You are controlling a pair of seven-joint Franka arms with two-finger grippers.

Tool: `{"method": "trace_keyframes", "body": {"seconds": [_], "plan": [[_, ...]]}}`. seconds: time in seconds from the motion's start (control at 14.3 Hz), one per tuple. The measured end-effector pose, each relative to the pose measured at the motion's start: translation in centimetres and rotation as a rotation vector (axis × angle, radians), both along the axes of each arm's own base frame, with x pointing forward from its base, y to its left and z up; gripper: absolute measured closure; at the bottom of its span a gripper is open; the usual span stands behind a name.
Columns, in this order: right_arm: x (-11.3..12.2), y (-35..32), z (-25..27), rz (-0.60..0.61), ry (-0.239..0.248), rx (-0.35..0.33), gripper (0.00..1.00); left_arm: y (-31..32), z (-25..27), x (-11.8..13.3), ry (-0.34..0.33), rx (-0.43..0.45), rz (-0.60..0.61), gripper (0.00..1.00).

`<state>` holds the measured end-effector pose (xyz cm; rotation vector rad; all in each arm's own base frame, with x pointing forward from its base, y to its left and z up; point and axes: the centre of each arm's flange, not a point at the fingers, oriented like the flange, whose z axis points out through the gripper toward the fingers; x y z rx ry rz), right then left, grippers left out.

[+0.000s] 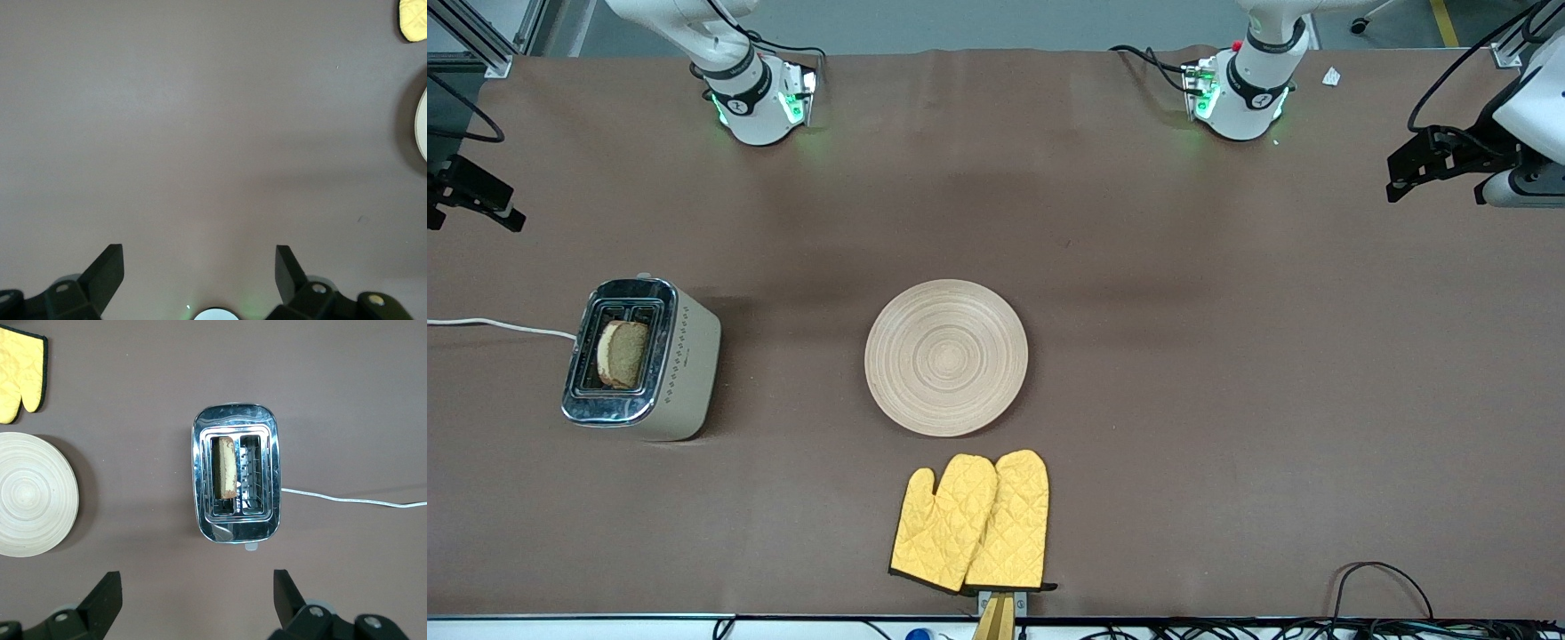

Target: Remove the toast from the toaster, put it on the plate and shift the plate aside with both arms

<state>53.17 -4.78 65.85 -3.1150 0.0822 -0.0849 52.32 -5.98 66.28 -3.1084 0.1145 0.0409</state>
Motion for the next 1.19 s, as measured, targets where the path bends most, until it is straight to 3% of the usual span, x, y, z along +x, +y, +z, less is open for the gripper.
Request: {"method": "trace_keyframes", "body": {"seconds": [0.91,1.19], "plan": [[0.0,0.0,-0.1,0.000,0.002,-0.003,0.00,0.2,-2.3,2.3,0.029,-0.009,0.002,0.00],[1.0,-0.3,-0.6,-0.005,-0.026,-0.007,0.00,2.4,-2.8,2.8,0.035,-0.010,0.044,0.00]]}}
